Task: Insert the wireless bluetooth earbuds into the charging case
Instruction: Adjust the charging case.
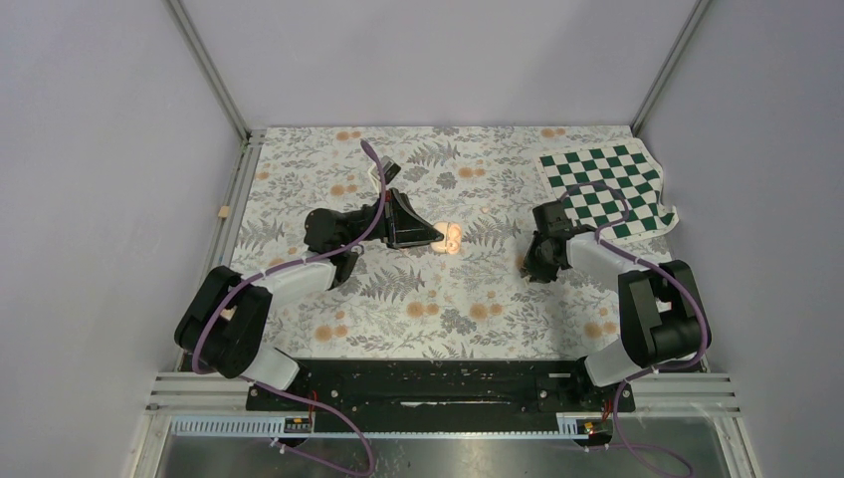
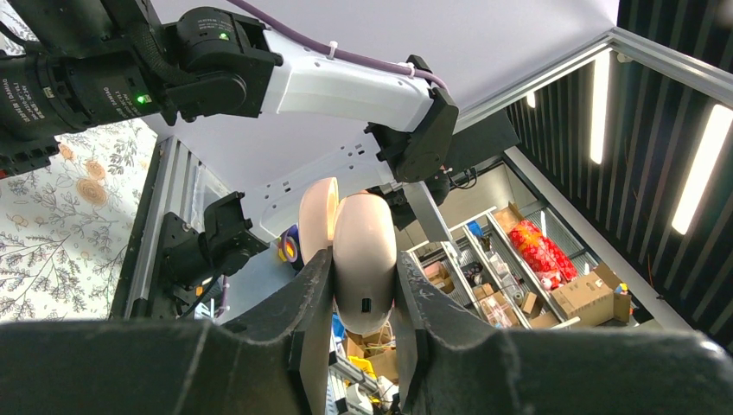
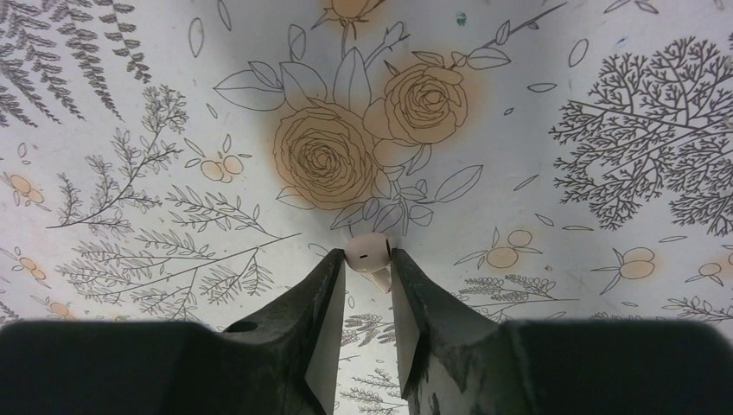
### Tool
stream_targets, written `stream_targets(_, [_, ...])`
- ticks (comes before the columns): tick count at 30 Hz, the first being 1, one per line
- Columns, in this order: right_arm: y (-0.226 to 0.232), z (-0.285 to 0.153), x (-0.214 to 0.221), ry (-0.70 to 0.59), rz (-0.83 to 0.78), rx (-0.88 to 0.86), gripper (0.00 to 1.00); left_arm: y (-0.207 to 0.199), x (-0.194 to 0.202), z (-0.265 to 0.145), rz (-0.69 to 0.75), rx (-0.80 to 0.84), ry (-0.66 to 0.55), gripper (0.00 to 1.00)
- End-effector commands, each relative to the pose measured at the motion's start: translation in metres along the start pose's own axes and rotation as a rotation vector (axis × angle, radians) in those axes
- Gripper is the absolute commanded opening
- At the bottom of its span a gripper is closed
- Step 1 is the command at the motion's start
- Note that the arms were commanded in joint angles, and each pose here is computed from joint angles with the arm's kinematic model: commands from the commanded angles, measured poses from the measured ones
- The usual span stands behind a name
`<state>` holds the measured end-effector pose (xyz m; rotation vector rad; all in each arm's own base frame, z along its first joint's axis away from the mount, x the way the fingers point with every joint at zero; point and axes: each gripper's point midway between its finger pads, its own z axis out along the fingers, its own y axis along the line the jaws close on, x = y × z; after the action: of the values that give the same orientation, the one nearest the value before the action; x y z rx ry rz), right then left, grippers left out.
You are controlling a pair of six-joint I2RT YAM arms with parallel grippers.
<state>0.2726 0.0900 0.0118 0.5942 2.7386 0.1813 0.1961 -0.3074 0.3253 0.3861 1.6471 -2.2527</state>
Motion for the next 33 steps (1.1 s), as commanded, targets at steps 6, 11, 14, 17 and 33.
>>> stream_targets(6, [0.017,-0.033,-0.020,-0.071,-0.023,-0.075,0.24,-0.009,-0.001,0.001,0.095,0.047,-0.014,0.00])
stream_targets(11, [0.036,-0.075,-0.026,-0.143,-0.043,-0.226,0.24,-0.008,0.002,0.002,0.100,0.053,0.021,0.00])
stream_targets(14, [0.064,-0.120,-0.033,-0.240,-0.037,-0.438,0.23,-0.017,0.001,0.004,0.115,0.068,0.045,0.00])
stream_targets(17, [0.081,-0.173,-0.045,-0.372,-0.022,-0.598,0.23,-0.016,-0.004,0.006,0.088,0.067,0.043,0.00])
stream_targets(33, [0.040,-0.121,-0.014,-0.241,-0.034,-0.390,0.20,0.006,-0.017,0.009,-0.066,0.031,-0.015,0.00])
